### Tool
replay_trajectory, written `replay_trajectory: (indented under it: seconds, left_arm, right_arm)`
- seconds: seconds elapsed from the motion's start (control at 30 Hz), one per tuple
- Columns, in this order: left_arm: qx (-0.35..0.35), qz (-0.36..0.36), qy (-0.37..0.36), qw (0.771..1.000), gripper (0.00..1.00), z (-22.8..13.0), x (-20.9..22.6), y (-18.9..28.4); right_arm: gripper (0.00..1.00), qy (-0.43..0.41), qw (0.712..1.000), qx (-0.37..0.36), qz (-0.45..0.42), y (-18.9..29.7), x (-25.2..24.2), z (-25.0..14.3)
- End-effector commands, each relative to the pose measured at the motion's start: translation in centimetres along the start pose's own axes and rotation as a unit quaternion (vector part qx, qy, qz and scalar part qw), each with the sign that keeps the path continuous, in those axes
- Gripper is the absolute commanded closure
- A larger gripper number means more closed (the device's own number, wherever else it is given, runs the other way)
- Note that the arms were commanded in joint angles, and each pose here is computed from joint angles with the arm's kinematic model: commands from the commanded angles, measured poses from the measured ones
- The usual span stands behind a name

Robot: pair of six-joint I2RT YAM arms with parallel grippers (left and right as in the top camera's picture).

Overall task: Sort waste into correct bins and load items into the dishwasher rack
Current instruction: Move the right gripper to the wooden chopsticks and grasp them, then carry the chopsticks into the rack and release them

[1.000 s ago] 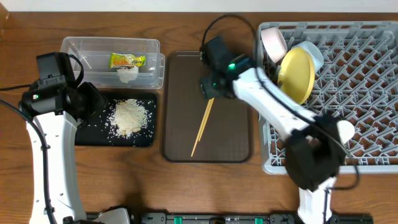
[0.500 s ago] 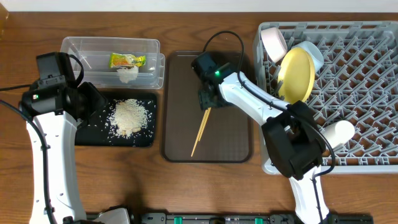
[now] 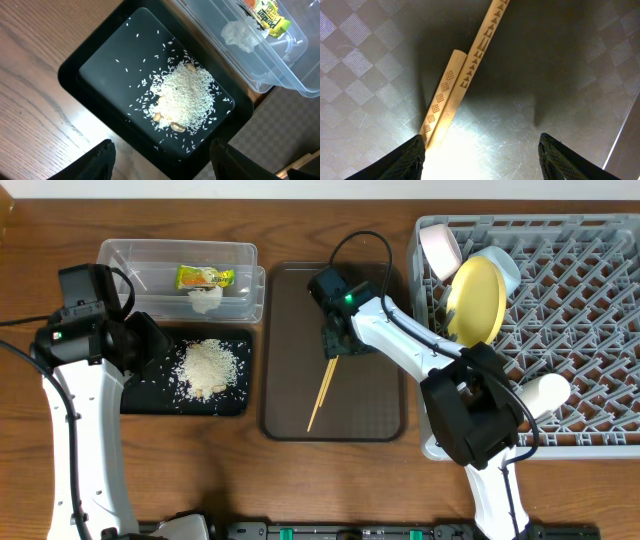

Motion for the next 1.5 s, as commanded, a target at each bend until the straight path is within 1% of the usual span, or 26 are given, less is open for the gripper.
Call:
replay_trajectory:
  seconds: [0.0, 0.17, 0.37, 0.43, 0.5, 0.53, 0.57, 0.63, 0.67, 0.77, 0.83, 0.87, 1.07, 1.2, 1.3, 1.47]
  left_arm:
    - [-0.003, 0.000, 0.007, 1.000, 0.36, 0.1, 0.1, 0.2]
    - [-0.003, 0.000, 0.007, 1.000, 0.36, 0.1, 0.1, 0.2]
    - [-0.003, 0.000, 0.007, 1.000, 0.36, 0.1, 0.1, 0.2]
    - [-0.003, 0.000, 0.007, 1.000, 0.36, 0.1, 0.1, 0.2]
    - [-0.003, 0.000, 0.007, 1.000, 0.36, 0.1, 0.1, 0.2]
    - [-0.003, 0.000, 0.007, 1.000, 0.36, 0.1, 0.1, 0.2]
    - [-0.003, 0.000, 0.007, 1.000, 0.36, 0.1, 0.1, 0.2]
    - [-0.003, 0.000, 0.007, 1.000, 0.36, 0.1, 0.1, 0.2]
    - [-0.003, 0.000, 0.007, 1.000, 0.36, 0.1, 0.1, 0.2]
    - [-0.003, 0.000, 0.007, 1.000, 0.36, 0.1, 0.1, 0.2]
    - [-0.003, 0.000, 0.007, 1.000, 0.36, 0.1, 0.1, 0.2]
    - [-0.003, 0.000, 0.007, 1.000, 0.36, 0.1, 0.1, 0.2]
    - [-0.003, 0.000, 0.007, 1.000, 0.36, 0.1, 0.1, 0.2]
    - [-0.003, 0.000, 0.007, 1.000, 0.36, 0.1, 0.1, 0.2]
    - [-0.003, 0.000, 0.007, 1.000, 0.36, 0.1, 0.1, 0.2]
    - [-0.003, 0.000, 0.007, 1.000, 0.36, 0.1, 0.1, 0.2]
  right_arm:
    - [0.29, -0.003, 1.000, 0.006, -0.018, -0.8, -0.1, -0.7]
    - [0.28, -0.001, 0.999, 0.019, -0.026, -1.6, -0.5, -1.5]
    - [0.28, -0.002, 0.999, 0.018, -0.026, -1.6, -0.6, -1.4]
    - [0.37, -0.002, 0.999, 0.018, -0.026, -1.6, -0.6, -1.5]
    - [0.53, -0.002, 0.999, 0.018, -0.026, -1.6, -0.6, -1.5]
    - [0.64, -0.002, 0.999, 0.018, -0.026, -1.6, -0.6, -1.5]
    - [0.71, -0.002, 0.999, 0.019, -0.027, -1.6, -0.6, -1.5]
    - [0.77, -0.001, 0.999, 0.020, -0.027, -1.6, -0.6, -1.5]
    - [0.82, -0.001, 0.999, 0.020, -0.028, -1.6, -0.6, -1.5]
    - [0.87, -0.001, 0.999, 0.022, -0.026, -1.6, -0.6, -1.6]
    - [0.97, -0.001, 0.999, 0.023, -0.027, -1.6, -0.6, -1.6]
    - [0.99, -0.001, 0.999, 0.024, -0.027, -1.6, -0.6, -1.7]
    - [0.99, 0.000, 0.999, 0.033, -0.014, -1.5, -0.4, -1.8]
    - [0.99, 0.040, 0.998, 0.043, 0.029, -0.5, 0.1, -1.7]
    - [0.99, 0.065, 0.997, 0.025, 0.040, 1.7, -0.6, -0.9]
    - [0.99, 0.091, 0.994, -0.030, 0.060, 7.3, -3.1, 0.8]
Point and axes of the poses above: each gripper's point midway between its finger pads, its own y axis back along the fingers, its own x axis along the line the jaws close on, z = x × y, the point moved 7 cm from there along y, back along the fingers, and after that the axes turned 5 degrees about -y, right-handed, at the moved point
